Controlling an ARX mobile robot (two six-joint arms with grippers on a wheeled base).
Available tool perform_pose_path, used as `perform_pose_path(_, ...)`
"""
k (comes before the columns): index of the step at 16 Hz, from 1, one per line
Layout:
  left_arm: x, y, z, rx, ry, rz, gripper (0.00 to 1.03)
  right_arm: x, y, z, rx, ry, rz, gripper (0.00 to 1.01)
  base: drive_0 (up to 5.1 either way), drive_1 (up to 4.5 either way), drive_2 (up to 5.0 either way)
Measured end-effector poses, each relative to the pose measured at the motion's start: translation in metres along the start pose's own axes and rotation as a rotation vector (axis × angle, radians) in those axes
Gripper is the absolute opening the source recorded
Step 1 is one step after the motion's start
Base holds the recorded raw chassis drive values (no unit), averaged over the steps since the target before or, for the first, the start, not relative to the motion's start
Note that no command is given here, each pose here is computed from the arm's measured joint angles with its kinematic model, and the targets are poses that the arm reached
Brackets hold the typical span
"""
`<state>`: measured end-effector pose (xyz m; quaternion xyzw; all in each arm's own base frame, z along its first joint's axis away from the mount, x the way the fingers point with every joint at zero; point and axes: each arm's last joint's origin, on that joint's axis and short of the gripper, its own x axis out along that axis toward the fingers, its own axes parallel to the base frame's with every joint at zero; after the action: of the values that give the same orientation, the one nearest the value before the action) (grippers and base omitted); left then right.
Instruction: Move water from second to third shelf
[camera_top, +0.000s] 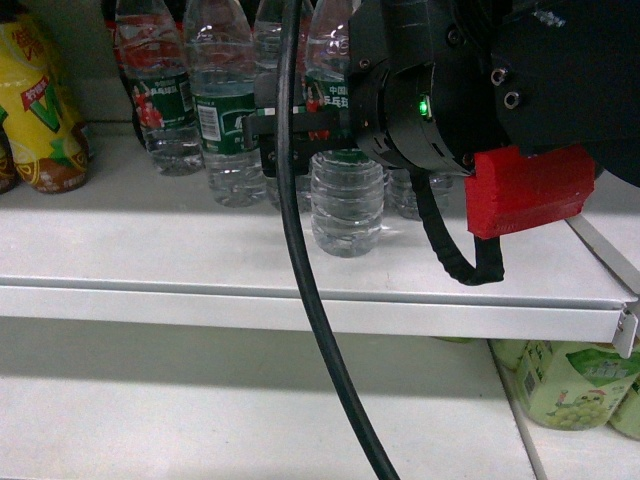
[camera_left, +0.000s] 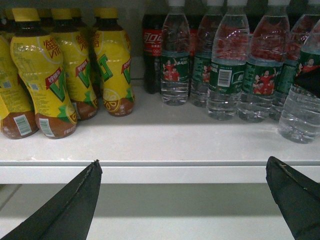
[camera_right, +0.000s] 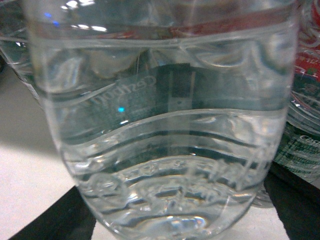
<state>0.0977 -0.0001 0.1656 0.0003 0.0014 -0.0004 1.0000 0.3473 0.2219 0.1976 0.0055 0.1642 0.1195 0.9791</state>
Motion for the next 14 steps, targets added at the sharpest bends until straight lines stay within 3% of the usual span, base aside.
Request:
perform_pose_path(2, 0.0, 0.0, 0.0, 0.0, 0.0, 0.0, 0.98, -0.002, 0.005, 0.0, 0.019, -0.01, 0.005, 0.74, 0.0, 0.0, 0.0)
perform_pose_path(4, 0.0, 0.0, 0.0, 0.0, 0.0, 0.0, 0.98, -0.006, 0.008, -0.001, 0.024, -0.011, 0.005, 0.48, 0.0, 0.0, 0.0)
perform_pose_path(5, 0.0, 0.0, 0.0, 0.0, 0.0, 0.0, 0.98, -0.01, 0.007, -0.001, 0.031, -0.012, 0.007, 0.41, 0.0, 0.0, 0.0)
perform_pose_path(10, 0.0, 0.0, 0.0, 0.0, 0.0, 0.0, 0.98, -0.035, 0.003, -0.004, 0.031, 0.01, 0.051, 0.37, 0.0, 0.0, 0.0)
perform_pose_path(12, 0.0, 0.0, 0.0, 0.0, 0.0, 0.0, 0.98, -0.057, -0.016, -0.008, 0.025, 0.028, 0.081, 0.37, 0.0, 0.0, 0.0)
perform_pose_path(14, 0.0, 0.0, 0.0, 0.0, 0.0, 0.0, 0.98, -0.07, -0.035, -0.009, 0.012, 0.015, 0.053, 0.37, 0.0, 0.0, 0.0)
